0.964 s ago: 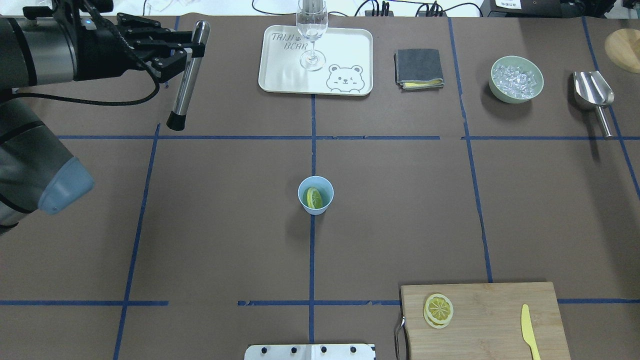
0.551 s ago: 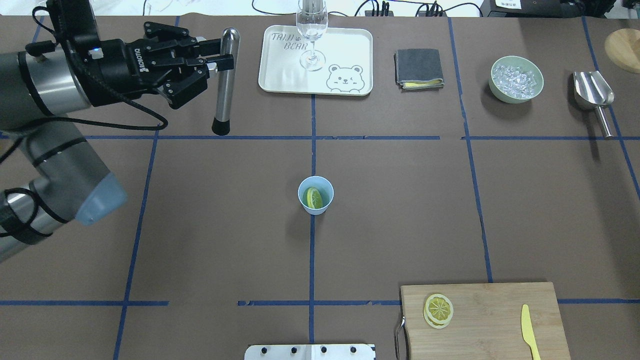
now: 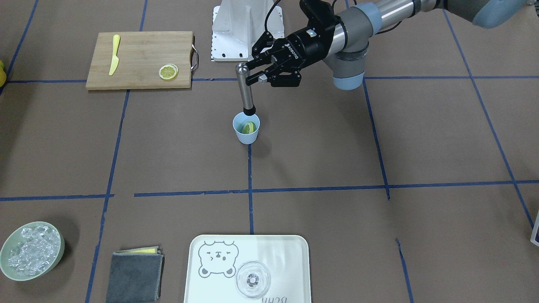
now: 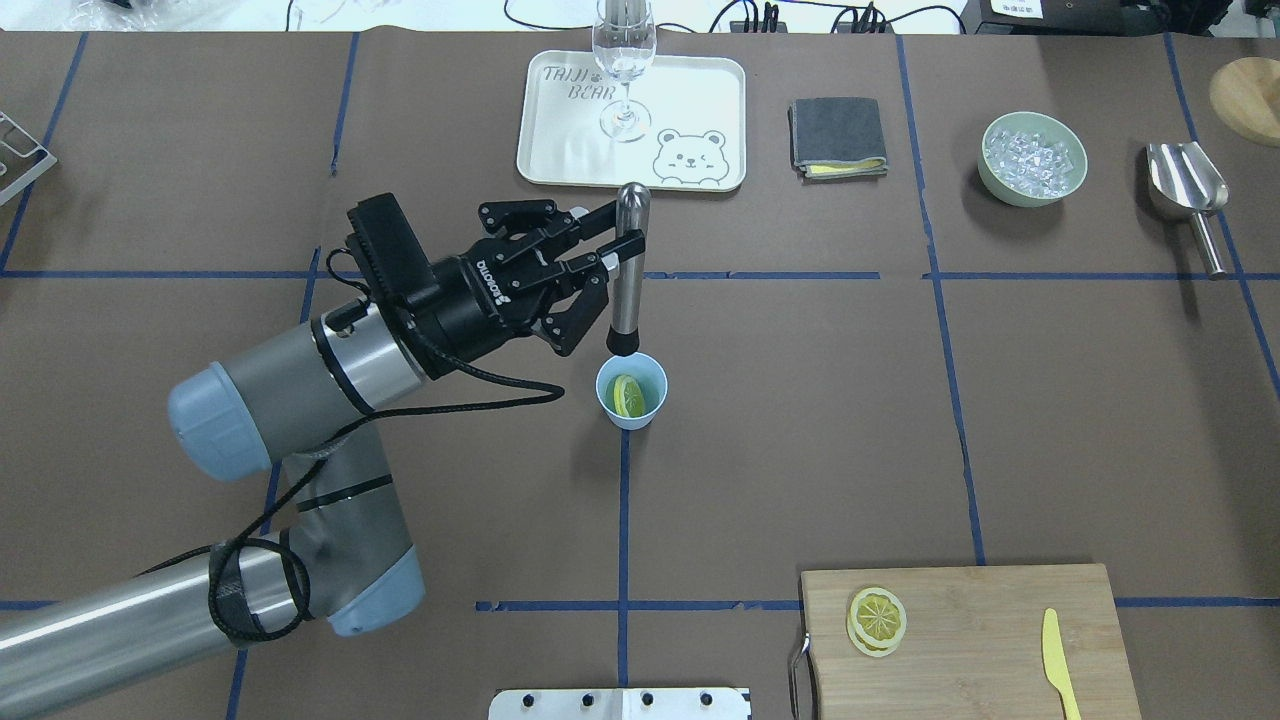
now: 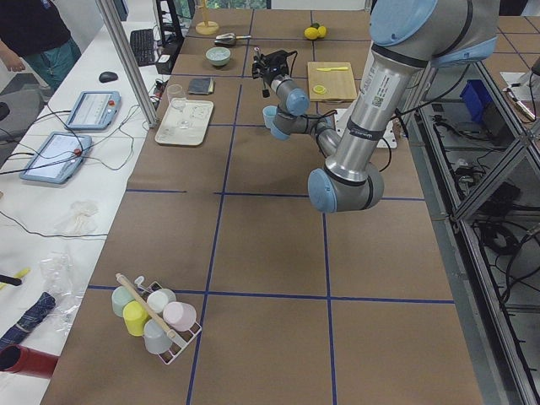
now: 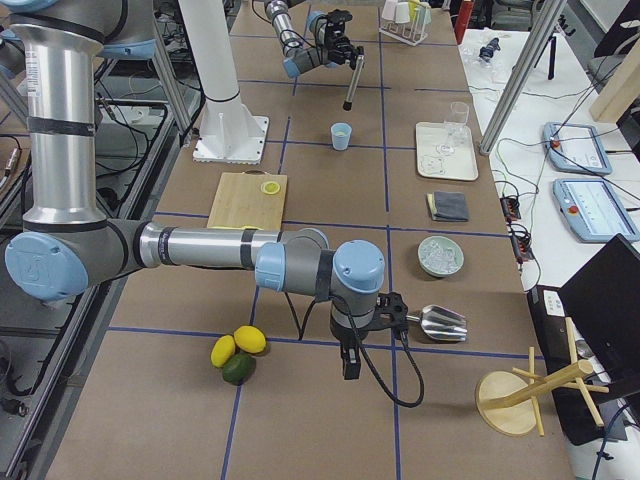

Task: Squeeze lemon into cup
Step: 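Push the muddler down into the cup to press the lemon slice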

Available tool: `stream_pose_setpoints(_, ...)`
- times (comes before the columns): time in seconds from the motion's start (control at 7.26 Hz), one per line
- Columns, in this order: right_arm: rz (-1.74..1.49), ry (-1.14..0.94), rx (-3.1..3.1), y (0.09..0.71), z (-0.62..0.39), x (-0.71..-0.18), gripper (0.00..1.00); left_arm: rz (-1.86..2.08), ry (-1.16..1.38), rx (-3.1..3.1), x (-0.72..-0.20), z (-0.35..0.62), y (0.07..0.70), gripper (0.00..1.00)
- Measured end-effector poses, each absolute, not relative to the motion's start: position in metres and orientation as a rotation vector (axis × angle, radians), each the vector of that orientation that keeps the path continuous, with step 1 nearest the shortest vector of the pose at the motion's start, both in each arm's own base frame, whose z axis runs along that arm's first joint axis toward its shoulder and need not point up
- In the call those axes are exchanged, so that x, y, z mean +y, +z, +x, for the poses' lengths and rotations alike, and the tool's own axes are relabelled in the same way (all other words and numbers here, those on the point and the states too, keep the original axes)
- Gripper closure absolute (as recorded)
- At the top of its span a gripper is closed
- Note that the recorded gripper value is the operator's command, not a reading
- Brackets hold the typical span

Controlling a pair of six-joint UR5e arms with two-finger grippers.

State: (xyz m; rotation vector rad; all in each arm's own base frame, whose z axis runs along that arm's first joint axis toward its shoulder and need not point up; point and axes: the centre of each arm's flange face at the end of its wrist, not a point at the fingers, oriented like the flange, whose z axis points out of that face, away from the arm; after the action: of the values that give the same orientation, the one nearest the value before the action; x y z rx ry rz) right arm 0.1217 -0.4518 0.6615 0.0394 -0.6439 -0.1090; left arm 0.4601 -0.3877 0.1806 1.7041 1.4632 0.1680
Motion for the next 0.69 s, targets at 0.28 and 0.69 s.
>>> stream_pose_setpoints(0.28,0.033,-0.094,-0.645,0.667,0.127,-0.445,0.0,1.682,0.14,1.411,-0.381,0.493,0.189,1.0)
stream_pose_setpoints(0.69,0.025,-0.08,-0.647,0.672,0.131,-0.438,0.0,1.672,0.162,1.362,-0.377,0.517,0.199,1.0)
